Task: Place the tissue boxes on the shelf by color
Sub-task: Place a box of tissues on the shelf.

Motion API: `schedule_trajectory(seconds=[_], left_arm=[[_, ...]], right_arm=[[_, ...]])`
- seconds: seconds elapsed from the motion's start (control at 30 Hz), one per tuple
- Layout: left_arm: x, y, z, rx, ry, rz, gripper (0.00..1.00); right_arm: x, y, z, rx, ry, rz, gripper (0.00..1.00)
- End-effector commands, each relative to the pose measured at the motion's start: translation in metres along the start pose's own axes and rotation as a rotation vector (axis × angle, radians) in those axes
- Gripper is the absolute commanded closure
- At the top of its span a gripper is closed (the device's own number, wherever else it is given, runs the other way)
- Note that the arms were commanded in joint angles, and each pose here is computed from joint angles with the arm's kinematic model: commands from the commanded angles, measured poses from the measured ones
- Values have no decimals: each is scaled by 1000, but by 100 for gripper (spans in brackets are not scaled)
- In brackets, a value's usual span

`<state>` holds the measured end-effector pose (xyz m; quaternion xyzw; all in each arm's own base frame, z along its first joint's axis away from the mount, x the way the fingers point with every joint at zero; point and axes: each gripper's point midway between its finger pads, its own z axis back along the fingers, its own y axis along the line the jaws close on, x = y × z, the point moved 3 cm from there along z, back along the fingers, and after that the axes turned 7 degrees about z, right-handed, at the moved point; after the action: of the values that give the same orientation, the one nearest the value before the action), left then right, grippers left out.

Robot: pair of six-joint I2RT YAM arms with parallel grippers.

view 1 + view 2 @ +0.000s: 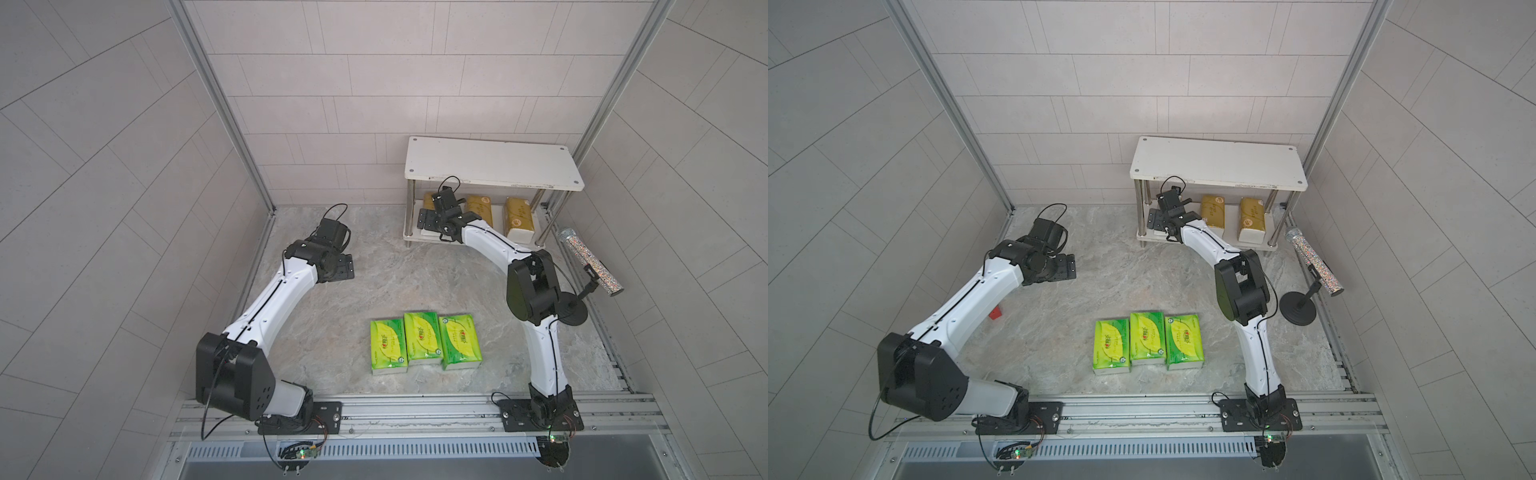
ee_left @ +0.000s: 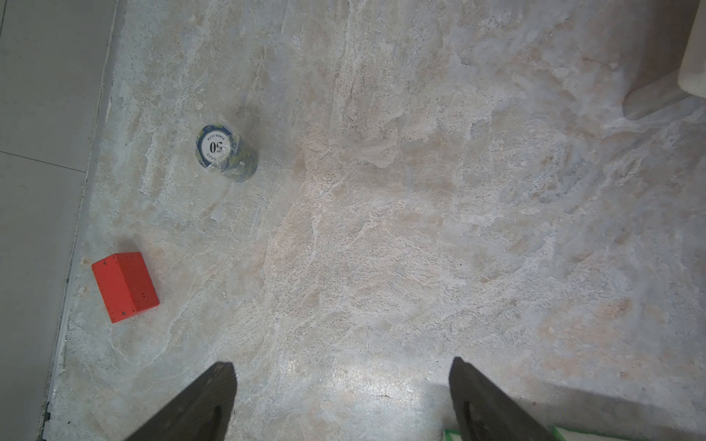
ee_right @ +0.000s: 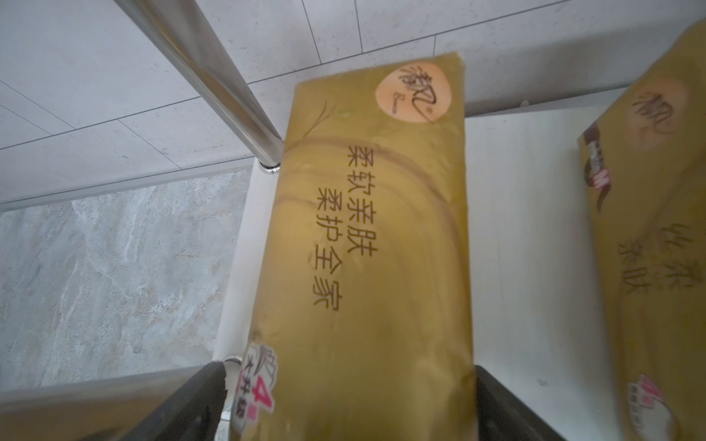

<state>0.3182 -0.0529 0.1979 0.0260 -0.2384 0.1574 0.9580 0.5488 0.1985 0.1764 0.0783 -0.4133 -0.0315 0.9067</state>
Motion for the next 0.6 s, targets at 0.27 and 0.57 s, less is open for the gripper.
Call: schedule_trajectory(seconds=[0.27,0.57], left_arm=[[-2,-6,17,-16,-34,-6,4],[-34,-36,29,-63,-19,-63,4]], right_arm=[[12,-10,51,14,-50,8,0],[-11,-25,105,51,-39,90,0]])
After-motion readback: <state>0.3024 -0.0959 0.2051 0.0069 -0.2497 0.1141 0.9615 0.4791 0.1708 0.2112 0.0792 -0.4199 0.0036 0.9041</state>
